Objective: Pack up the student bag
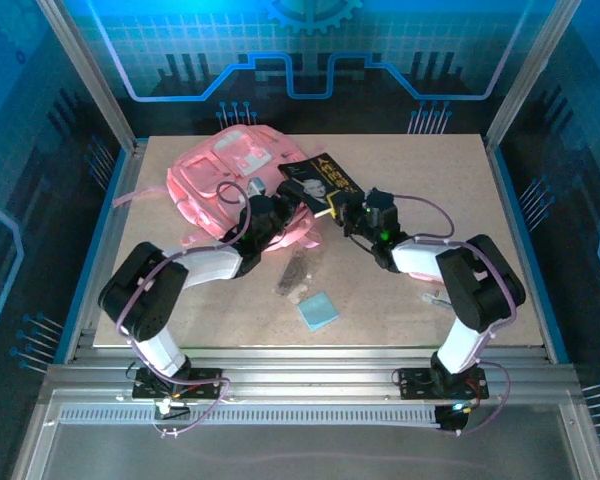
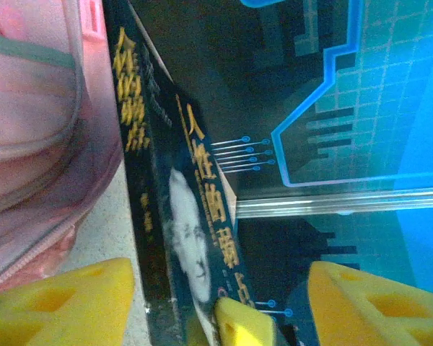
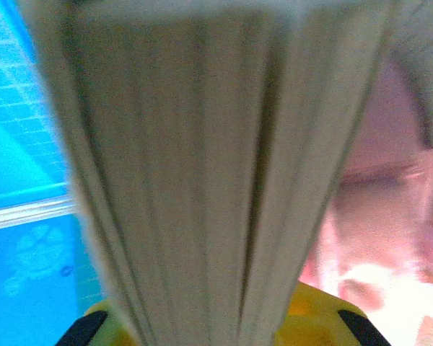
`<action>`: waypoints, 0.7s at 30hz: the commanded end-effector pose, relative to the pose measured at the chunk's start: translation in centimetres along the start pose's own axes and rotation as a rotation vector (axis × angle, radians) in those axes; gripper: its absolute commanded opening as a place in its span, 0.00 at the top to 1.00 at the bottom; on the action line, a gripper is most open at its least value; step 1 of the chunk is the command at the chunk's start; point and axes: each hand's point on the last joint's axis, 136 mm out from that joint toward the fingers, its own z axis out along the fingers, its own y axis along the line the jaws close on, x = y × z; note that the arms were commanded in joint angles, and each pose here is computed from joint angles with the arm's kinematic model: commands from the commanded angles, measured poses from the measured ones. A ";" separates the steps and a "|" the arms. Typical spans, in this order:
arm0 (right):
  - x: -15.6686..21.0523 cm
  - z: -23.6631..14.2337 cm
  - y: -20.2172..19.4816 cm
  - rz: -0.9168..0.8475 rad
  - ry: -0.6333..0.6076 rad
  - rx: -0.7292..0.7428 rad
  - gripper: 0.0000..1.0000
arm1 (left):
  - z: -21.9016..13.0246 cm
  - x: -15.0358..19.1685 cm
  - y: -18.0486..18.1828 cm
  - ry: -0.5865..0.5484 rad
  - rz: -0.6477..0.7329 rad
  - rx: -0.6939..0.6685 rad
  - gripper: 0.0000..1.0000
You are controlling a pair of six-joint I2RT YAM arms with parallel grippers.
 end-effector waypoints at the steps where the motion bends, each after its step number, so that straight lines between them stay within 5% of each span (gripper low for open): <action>1: -2.7 -2.9 2.4 -0.193 -0.002 0.004 1.00 | -1.7 -1.7 0.9 0.098 0.145 -0.094 0.30; 10: -5.3 -8.6 -0.4 -0.374 0.105 0.178 1.00 | -2.9 -1.3 3.0 0.373 0.585 -0.352 0.29; 21: -6.6 -14.4 -0.4 -0.466 0.072 0.242 1.00 | -0.3 2.0 7.1 0.655 0.811 -0.512 0.32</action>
